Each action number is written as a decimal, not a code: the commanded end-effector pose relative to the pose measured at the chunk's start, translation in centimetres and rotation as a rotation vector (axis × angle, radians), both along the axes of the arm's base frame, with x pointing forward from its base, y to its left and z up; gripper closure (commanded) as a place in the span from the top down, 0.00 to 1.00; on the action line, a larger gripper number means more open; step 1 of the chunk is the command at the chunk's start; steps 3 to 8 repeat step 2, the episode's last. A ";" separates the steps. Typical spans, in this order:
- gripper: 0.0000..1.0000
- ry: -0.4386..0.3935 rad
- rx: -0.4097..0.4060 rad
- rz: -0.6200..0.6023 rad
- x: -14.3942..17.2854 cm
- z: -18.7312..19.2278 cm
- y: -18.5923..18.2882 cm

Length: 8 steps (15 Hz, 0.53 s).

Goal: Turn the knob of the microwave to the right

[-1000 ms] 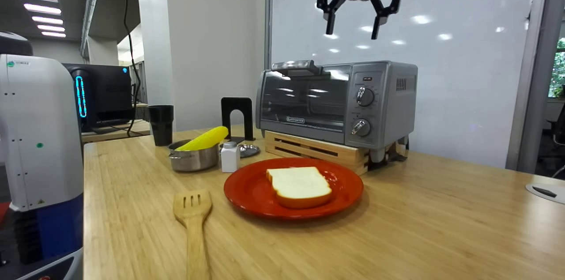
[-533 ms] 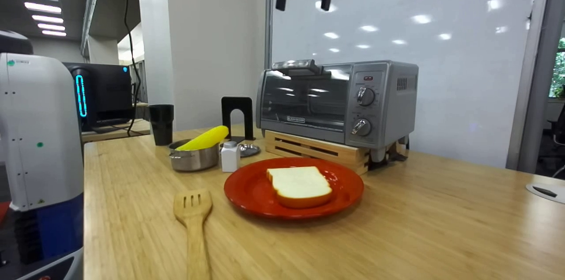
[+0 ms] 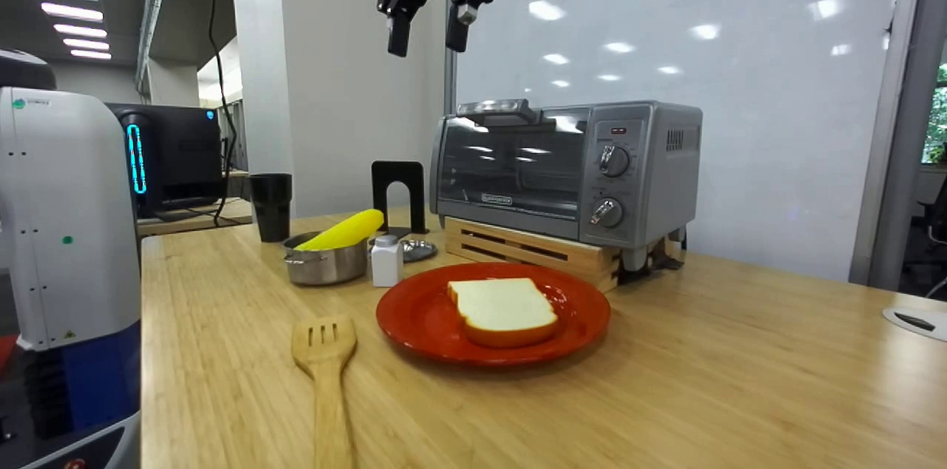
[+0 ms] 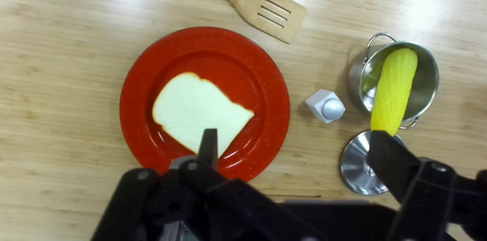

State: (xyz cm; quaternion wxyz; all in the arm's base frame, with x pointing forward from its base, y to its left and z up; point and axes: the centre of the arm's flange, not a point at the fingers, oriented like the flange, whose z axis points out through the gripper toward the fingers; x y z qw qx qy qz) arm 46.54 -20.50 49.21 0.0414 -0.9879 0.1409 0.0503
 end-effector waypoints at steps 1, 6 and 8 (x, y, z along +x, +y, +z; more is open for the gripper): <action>1.00 0.008 0.001 -0.009 0.0 -0.6 0.5; 1.00 0.011 0.001 -0.014 0.0 -1.1 0.7; 1.00 0.011 0.001 -0.014 0.0 -1.1 0.7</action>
